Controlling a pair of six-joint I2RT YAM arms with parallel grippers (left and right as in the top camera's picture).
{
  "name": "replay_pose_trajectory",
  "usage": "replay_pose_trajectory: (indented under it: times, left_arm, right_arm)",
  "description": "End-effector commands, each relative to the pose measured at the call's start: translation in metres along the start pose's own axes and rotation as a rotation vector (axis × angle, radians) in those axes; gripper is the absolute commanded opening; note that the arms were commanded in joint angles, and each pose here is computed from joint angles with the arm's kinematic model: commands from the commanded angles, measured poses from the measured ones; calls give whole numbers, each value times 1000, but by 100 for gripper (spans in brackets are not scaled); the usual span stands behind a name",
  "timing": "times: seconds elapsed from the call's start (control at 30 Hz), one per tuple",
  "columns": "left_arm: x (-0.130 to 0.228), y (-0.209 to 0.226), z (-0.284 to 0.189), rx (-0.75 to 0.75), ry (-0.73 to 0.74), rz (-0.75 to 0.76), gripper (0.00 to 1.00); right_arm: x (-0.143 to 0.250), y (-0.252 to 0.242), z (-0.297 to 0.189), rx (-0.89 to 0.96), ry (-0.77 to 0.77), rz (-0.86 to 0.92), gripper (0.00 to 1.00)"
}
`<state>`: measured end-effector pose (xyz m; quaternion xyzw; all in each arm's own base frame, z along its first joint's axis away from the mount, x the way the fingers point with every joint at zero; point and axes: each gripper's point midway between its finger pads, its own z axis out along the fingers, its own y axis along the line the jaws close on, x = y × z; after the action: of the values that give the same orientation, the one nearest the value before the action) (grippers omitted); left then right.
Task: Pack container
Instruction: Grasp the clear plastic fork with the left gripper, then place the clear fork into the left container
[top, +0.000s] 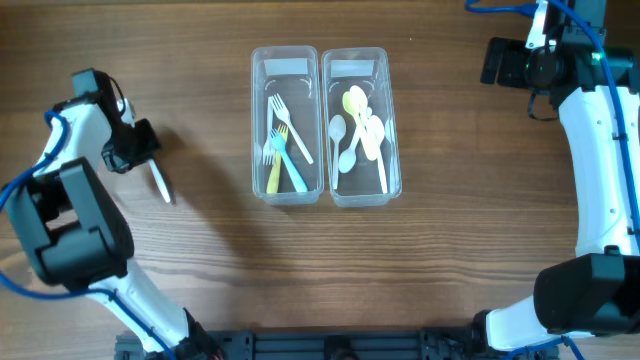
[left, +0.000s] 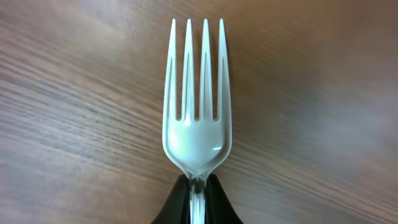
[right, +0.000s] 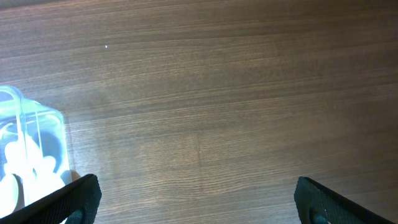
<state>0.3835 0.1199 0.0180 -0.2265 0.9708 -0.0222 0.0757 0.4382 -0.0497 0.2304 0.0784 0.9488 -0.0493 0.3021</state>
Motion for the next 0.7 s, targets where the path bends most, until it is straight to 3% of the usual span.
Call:
replay_pose_trajectory:
  times: [0.0, 0.17, 0.33, 0.5, 0.67]
  left_arm:
    - [-34, -43, -82, 149, -204, 26, 4]
    - [-22, -99, -134, 272, -287, 126, 4]
    - [20, -180, -164, 398, -285, 279, 4]
    - [58, -231, -154, 420, -222, 362, 4]
    - [74, -255, -127, 342, -202, 390, 4]
  right_arm:
    - [0, -1, 3, 12, 4, -10, 100]
    - [0, -1, 3, 12, 4, -10, 100]
    - [0, -1, 3, 12, 4, -9, 100]
    - [0, -1, 3, 12, 4, -9, 100]
    - [0, -1, 3, 12, 3, -9, 100]
